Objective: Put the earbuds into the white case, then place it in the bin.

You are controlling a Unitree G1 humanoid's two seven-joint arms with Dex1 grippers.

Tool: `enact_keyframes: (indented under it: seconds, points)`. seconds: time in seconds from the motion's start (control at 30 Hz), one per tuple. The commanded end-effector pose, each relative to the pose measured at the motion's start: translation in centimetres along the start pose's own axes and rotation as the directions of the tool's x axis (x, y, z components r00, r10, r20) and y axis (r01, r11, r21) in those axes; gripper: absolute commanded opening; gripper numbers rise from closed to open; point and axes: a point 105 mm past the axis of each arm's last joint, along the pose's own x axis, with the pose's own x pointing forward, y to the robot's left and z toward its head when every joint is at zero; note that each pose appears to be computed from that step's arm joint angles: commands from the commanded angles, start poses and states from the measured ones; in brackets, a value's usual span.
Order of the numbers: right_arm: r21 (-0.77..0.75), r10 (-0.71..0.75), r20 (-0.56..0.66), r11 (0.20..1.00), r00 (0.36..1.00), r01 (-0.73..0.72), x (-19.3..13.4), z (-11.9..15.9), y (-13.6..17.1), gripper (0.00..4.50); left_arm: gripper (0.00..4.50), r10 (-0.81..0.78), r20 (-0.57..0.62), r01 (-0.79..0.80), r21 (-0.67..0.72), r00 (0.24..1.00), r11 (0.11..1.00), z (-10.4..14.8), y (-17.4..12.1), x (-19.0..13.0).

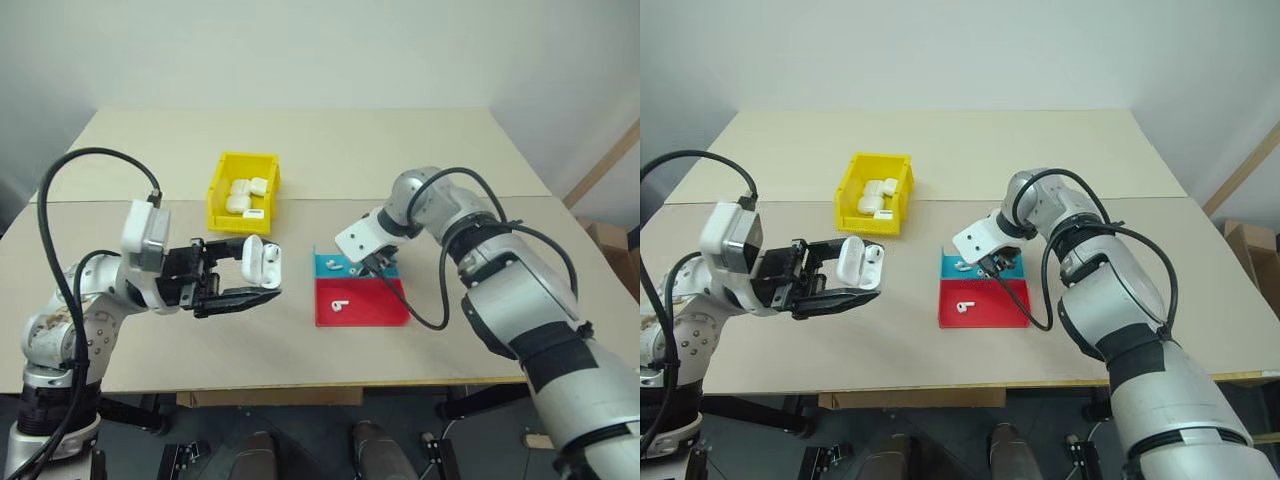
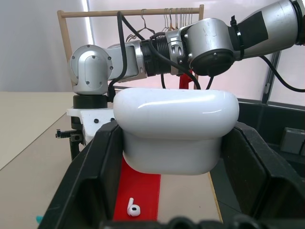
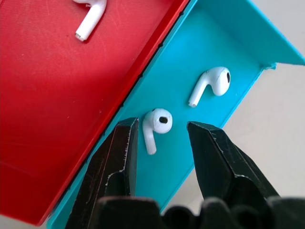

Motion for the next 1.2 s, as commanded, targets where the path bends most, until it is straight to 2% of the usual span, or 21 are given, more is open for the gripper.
enact_keyframes:
  seconds: [0.03, 0.6, 0.67, 0.77, 0.8, 0.97, 1.2]
  points:
    - [-0.016, -0.02, -0.008, 1.0, 1.0, 0.019, -0.4, -0.1, -0.3, 2.07, 2.79, 0.002, 0.006, -0.002, 0.067, 1.0, 0.998, 1.3, -0.3, -0.2]
    - [0.016, 0.002, -0.003, 1.0, 1.0, -0.002, 1.5, -0.5, 0.8, 2.07, 2.79, 0.026, -0.019, -0.024, 0.075, 0.999, 0.997, 1.1, 0.0, -0.5]
    - [0.021, 0.006, 0.0, 1.0, 1.0, -0.006, 1.5, -0.5, 0.9, 1.67, 2.79, 0.027, -0.019, -0.026, 0.076, 0.999, 0.997, 1.1, 0.0, -0.5]
    - [0.04, 0.016, 0.023, 0.999, 1.0, -0.017, 1.7, -0.4, 1.1, 0.75, 2.79, 0.03, -0.024, -0.028, 0.077, 0.999, 0.997, 1.0, 0.0, -0.5]
    - [0.042, 0.015, 0.023, 0.999, 1.0, -0.016, 1.8, -0.4, 1.2, 0.65, 2.79, 0.031, -0.024, -0.029, 0.078, 0.999, 0.997, 1.0, 0.0, -0.5]
    - [0.078, -0.032, 0.047, 0.997, 0.998, 0.029, 1.8, -0.5, 1.0, 0.65, 2.79, 0.033, -0.027, -0.031, 0.079, 0.999, 0.996, 1.0, 0.0, -0.5]
    - [0.272, -0.225, 0.155, 0.946, 0.962, 0.177, -1.0, -1.1, -0.7, 0.65, 2.79, 0.021, -0.017, -0.019, 0.069, 1.0, 0.997, 1.0, 0.6, -0.2]
